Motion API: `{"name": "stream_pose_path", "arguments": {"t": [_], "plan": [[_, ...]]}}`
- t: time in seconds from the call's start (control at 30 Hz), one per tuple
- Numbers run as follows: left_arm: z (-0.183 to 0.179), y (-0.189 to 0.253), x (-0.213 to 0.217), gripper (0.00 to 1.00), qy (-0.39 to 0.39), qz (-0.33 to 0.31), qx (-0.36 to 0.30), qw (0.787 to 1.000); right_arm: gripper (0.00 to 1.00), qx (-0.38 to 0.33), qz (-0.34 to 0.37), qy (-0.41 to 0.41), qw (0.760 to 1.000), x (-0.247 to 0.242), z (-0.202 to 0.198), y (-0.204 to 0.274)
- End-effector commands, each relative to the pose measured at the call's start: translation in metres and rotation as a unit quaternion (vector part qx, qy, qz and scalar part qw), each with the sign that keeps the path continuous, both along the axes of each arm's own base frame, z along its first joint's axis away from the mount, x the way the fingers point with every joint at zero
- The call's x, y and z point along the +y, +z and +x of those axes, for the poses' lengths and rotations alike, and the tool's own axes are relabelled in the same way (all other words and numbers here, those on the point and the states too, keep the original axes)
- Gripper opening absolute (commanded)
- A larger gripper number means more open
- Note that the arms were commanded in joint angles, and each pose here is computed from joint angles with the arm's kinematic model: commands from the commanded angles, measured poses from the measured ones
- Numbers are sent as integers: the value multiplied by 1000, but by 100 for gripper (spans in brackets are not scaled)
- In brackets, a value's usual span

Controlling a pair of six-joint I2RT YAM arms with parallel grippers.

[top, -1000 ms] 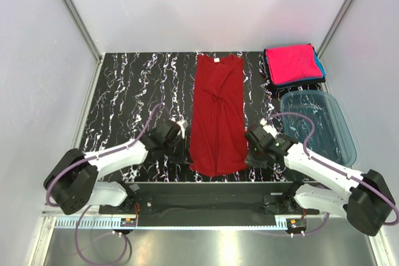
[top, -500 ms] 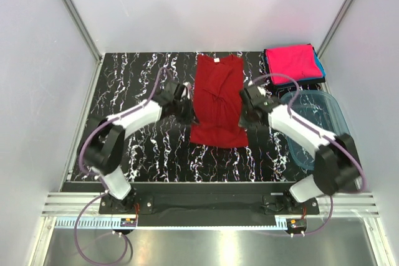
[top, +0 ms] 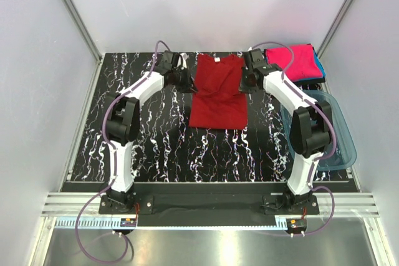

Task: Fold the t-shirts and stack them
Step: Fold the tshirt

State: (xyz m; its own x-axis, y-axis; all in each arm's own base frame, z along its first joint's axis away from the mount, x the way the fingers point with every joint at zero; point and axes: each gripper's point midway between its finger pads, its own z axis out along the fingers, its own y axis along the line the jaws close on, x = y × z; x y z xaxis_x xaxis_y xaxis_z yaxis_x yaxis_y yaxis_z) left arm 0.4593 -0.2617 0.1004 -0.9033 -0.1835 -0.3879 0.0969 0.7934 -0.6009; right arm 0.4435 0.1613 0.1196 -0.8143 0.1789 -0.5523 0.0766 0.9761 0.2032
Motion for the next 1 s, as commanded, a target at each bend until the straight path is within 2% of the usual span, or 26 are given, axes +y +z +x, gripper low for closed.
{"name": "stream_pose_path", "arguments": {"t": [0.0, 0.2, 0.37, 0.5, 0.67, 0.7, 0.77, 0.83, 0.87, 0.93, 0.97], "plan": [[12, 21, -8, 0, -28, -41, -15, 999, 0, -28, 9, 26, 999, 2, 19, 25], [31, 28, -4, 0, -13, -37, -42, 998, 0, -38, 18, 19, 999, -6, 35, 32], [50, 21, 1, 0, 5, -39, -40, 998, 0, -31, 40, 45, 998, 5, 54, 22], [66, 8, 5, 5, 13, -37, -37, 999, 0, -23, 37, 55, 998, 5, 69, 4], [92, 6, 20, 24, 29, -41, -51, 997, 16, -25, 52, 92, 994, 16, 95, -7], [95, 13, 24, 27, 33, -38, -61, 997, 32, -24, 56, 96, 994, 17, 99, -5], [102, 34, 42, 34, 57, -15, -91, 994, 41, -17, 49, 90, 995, 13, 103, 5], [99, 59, 53, 38, 74, 28, -134, 988, 45, -7, 38, 73, 997, 5, 98, 16], [91, 53, 56, 38, 72, 44, -131, 988, 45, -5, 34, 70, 997, 2, 95, 19], [77, 67, 55, 38, 65, 51, -146, 986, 45, 3, 33, 63, 997, -1, 83, 26], [66, 59, 46, 38, 48, 44, -141, 988, 44, 7, 36, 63, 997, -1, 78, 27]]}}
